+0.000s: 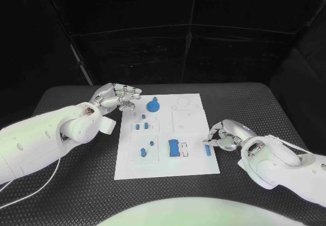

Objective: Assemble the parts on the task board

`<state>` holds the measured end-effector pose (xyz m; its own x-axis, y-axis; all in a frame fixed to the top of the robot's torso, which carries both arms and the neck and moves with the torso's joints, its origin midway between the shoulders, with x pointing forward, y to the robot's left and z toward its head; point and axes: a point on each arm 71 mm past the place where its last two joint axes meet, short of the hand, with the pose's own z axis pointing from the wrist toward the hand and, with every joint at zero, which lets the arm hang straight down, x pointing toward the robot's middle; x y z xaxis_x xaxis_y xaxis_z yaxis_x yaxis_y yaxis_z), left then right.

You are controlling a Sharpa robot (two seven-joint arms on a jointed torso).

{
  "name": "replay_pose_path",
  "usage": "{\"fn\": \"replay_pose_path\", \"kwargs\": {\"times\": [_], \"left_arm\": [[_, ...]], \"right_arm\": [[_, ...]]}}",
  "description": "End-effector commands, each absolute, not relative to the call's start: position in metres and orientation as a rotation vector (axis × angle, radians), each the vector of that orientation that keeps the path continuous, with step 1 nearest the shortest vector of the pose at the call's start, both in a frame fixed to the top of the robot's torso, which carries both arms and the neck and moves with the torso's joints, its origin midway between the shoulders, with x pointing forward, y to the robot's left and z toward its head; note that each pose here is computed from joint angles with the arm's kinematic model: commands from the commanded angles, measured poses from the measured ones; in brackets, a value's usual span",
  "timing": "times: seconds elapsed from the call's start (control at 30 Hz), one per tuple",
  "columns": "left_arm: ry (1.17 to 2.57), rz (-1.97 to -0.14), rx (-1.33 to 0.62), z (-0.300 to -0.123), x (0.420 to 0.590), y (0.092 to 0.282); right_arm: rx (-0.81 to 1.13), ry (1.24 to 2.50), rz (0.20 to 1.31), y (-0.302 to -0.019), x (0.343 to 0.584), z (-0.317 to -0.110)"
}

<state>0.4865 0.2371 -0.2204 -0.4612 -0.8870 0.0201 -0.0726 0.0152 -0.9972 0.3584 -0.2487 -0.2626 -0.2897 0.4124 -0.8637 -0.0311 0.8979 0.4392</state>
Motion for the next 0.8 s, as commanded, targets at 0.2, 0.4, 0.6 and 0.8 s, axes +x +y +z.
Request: {"fn": "replay_pose_path", "kwargs": {"times": [0.2,0.4,0.6,0.8], "left_arm": [[1.618,-1.536,-1.003,-0.222,0.485,0.235],[1.620,-1.535,-1.005,-0.223,0.485,0.236],[1.620,-1.535,-1.005,-0.223,0.485,0.236],[1.622,-1.535,-1.006,-0.224,0.485,0.236]], "right_arm": [[0.216,1.857,0.347,-0.253,0.358,-0.266],[0.173,1.896,0.295,-0.253,0.359,-0.270],[0.153,1.915,0.290,-0.249,0.360,-0.273],[0.138,1.927,0.305,-0.242,0.360,-0.275]]}}
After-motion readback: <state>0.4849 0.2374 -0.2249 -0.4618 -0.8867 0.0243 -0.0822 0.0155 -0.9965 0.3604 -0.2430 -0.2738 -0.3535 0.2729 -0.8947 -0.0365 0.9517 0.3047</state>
